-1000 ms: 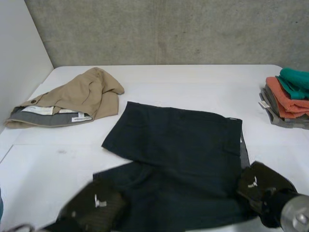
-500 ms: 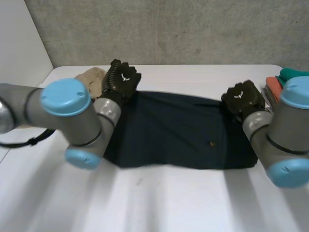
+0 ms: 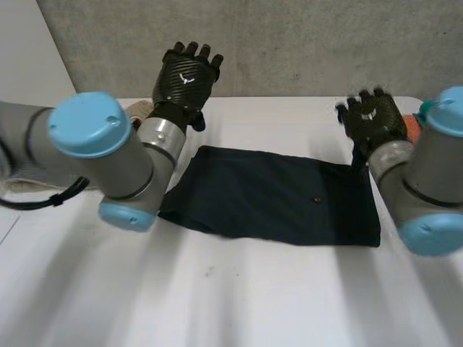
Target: Fold the laundry.
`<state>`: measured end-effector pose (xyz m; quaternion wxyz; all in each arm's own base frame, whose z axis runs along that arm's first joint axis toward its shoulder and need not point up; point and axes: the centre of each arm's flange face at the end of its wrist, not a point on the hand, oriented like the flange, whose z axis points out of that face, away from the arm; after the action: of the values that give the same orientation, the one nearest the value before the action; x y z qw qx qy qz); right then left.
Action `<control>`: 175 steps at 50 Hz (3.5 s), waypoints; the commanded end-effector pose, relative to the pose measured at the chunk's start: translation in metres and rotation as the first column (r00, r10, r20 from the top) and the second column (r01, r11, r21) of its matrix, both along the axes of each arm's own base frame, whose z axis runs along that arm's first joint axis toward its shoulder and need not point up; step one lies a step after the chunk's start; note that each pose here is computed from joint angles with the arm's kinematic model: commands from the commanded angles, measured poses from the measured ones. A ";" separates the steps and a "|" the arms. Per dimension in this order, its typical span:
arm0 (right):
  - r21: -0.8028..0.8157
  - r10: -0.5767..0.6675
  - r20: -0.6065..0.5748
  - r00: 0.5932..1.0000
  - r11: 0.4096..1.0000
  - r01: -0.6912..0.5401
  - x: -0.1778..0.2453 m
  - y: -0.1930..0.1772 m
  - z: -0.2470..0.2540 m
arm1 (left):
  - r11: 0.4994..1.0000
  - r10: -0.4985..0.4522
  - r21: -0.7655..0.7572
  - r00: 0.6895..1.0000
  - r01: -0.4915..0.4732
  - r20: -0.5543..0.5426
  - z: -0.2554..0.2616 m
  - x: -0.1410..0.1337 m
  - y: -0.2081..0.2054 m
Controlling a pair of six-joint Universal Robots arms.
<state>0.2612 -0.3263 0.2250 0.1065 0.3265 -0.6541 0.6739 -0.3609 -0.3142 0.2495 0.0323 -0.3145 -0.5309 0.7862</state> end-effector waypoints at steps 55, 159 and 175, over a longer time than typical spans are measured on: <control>0.069 0.602 -0.108 0.791 0.798 -0.599 0.093 0.109 -0.055 | 0.996 -0.049 0.075 0.997 0.053 -0.053 0.014 0.031 0.065; 0.010 0.227 0.270 0.936 0.971 -0.238 0.054 0.060 -0.089 | 0.699 -0.569 0.426 0.807 0.574 -0.154 0.049 -0.028 0.097; -0.406 0.239 0.364 0.900 0.911 -0.078 -0.045 -0.077 0.087 | 0.779 -0.554 0.179 0.793 0.601 -0.255 0.119 -0.019 0.099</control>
<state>0.2697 -0.3554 0.2582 -0.0452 0.2466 -0.5224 0.8150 -0.3828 -0.2159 0.3489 0.3485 -0.4090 -0.5143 0.6684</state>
